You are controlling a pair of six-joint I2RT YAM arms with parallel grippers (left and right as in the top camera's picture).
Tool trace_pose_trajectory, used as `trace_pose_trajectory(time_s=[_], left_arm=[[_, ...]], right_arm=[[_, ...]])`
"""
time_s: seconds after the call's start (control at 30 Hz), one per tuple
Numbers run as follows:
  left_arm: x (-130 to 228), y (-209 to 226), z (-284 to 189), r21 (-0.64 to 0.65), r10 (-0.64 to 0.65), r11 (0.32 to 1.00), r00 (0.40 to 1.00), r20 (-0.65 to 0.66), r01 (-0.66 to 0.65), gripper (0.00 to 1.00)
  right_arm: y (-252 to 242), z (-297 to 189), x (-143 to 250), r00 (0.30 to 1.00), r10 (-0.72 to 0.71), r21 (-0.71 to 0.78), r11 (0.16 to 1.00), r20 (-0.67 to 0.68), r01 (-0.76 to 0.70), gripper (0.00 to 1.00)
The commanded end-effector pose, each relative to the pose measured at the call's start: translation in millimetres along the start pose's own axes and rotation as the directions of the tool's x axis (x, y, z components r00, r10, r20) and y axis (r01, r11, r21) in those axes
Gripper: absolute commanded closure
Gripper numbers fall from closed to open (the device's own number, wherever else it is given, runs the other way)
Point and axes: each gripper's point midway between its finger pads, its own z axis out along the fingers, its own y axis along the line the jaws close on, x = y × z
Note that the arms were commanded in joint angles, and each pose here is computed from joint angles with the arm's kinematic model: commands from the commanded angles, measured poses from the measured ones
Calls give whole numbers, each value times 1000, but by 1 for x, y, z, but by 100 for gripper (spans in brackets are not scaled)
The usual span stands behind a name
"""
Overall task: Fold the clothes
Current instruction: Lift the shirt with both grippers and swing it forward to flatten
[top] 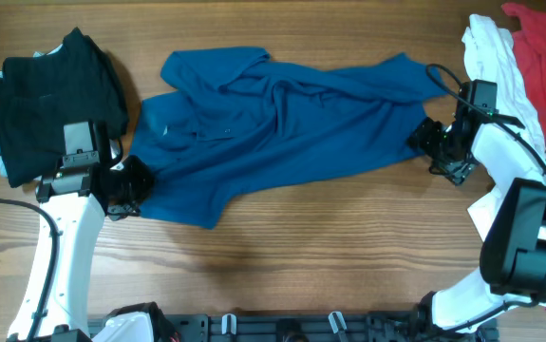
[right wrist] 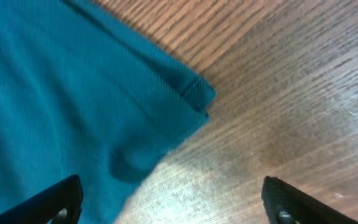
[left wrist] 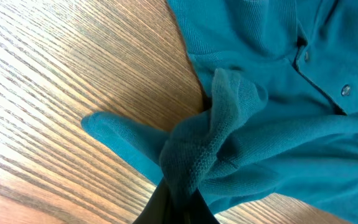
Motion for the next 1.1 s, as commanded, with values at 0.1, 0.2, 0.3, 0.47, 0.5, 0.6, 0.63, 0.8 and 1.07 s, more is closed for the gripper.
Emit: trace_pose_trajectory(time_s=[0.1, 0.2, 0.3, 0.47, 0.5, 0.6, 0.63, 0.8, 1.07], left_arm=[[-6, 3, -3, -18, 14, 1000, 1000, 20, -14, 96], [-5, 3, -3, -21, 13, 1000, 1000, 16, -13, 96], [-5, 3, -3, -21, 13, 1000, 1000, 16, -13, 96], [-4, 4, -3, -22, 13, 1000, 1000, 13, -13, 96], [-4, 4, -3, -23, 12, 1000, 1000, 11, -12, 96], [-2, 5, -3, -27, 11, 1000, 1000, 6, -11, 96], [-2, 5, -3, -27, 11, 1000, 1000, 5, -11, 96], [-2, 5, -3, -27, 11, 1000, 1000, 5, -11, 96], [-6, 3, -3, -18, 14, 1000, 1000, 20, -14, 96]], right_arm=[[-8, 18, 0, 993, 116, 40, 992, -2, -116, 17], [-9, 23, -2, 993, 121, 45, 992, 8, -122, 21], [-8, 26, -5, 991, 129, 41, 991, 18, -130, 26], [-9, 34, -6, 987, 162, 47, 986, 18, -163, 48], [-10, 37, -4, 986, 164, 53, 985, 11, -164, 52], [-12, 44, -2, 986, 166, 63, 984, -2, -166, 67], [-12, 45, -1, 986, 167, 63, 984, -3, -166, 72], [-11, 47, -3, 986, 166, 61, 984, 0, -166, 95], [-8, 25, -4, 994, 106, 63, 992, -13, -105, 96]])
